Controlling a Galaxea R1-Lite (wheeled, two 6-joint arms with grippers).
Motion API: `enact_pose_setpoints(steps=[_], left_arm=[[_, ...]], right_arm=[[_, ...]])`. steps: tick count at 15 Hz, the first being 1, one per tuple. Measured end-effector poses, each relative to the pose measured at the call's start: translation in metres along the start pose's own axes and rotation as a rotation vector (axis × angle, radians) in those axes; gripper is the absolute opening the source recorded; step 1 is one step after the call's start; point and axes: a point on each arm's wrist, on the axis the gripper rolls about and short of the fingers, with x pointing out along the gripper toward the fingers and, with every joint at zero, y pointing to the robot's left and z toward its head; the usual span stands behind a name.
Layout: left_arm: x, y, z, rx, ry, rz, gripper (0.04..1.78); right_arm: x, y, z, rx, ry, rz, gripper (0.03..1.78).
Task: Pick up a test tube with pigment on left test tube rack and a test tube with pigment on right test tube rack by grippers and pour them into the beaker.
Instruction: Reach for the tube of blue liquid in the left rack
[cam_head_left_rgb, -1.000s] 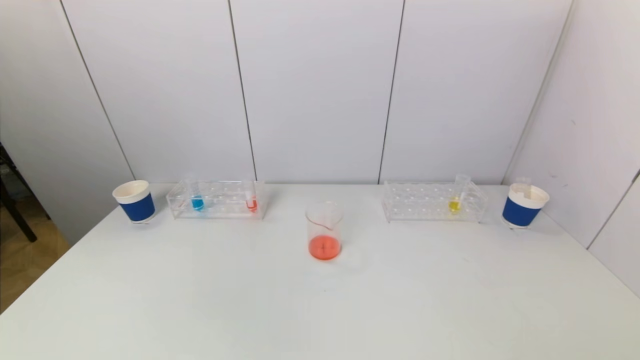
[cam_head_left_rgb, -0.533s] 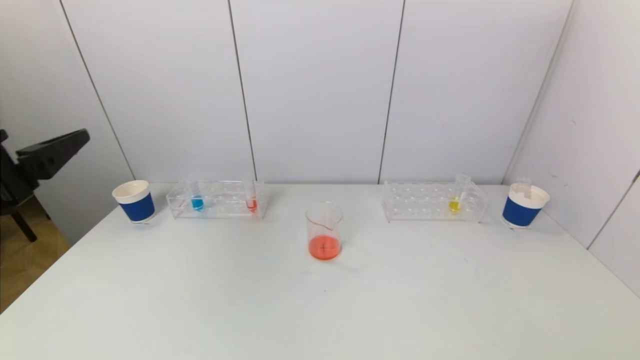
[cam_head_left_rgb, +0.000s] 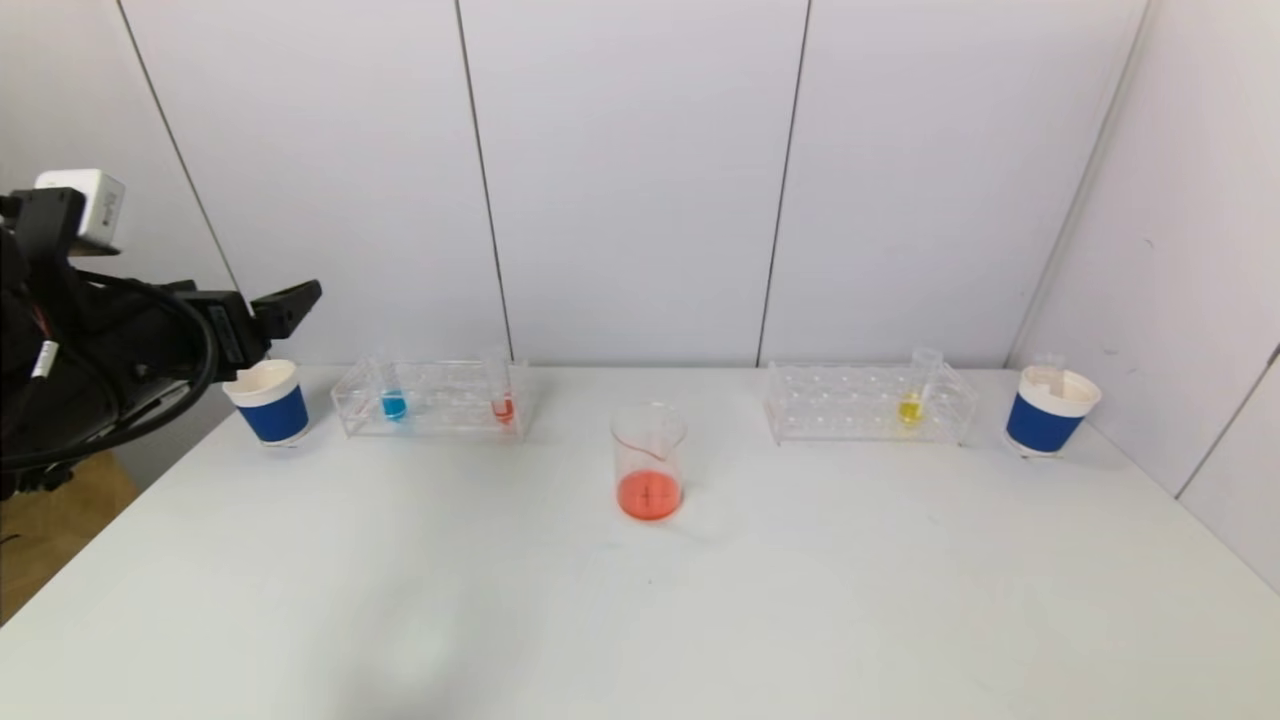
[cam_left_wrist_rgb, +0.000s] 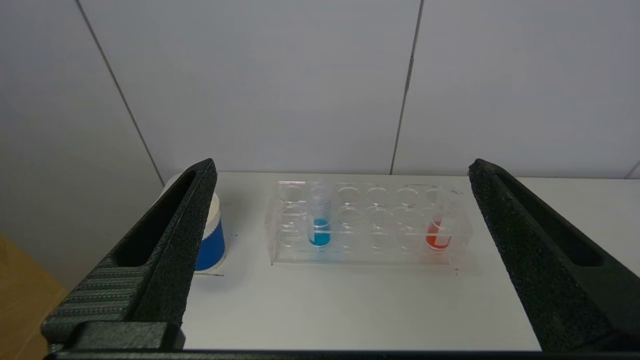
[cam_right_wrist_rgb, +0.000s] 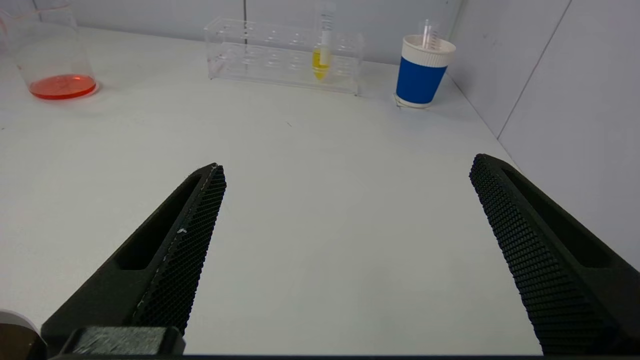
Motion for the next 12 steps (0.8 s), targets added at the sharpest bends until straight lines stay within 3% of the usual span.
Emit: enact_pose_setpoints(steps=[4,10,12], left_arm=[[0.034,0.011,-0.035,-0.002,0.012,-0.070,1.76],[0.076,0.030,-0.094,0.006,-0.014,-0.078,1.76],[0.085,0.034,-0.113,0.004,-0.019,-0.123,1.76]], right_arm=[[0.000,0.000,0.000,0.000,0.000,0.000,1.77],[0.000,0.000,0.000,0.000,0.000,0.000,1.77],[0.000,0.000,0.000,0.000,0.000,0.000,1.77]])
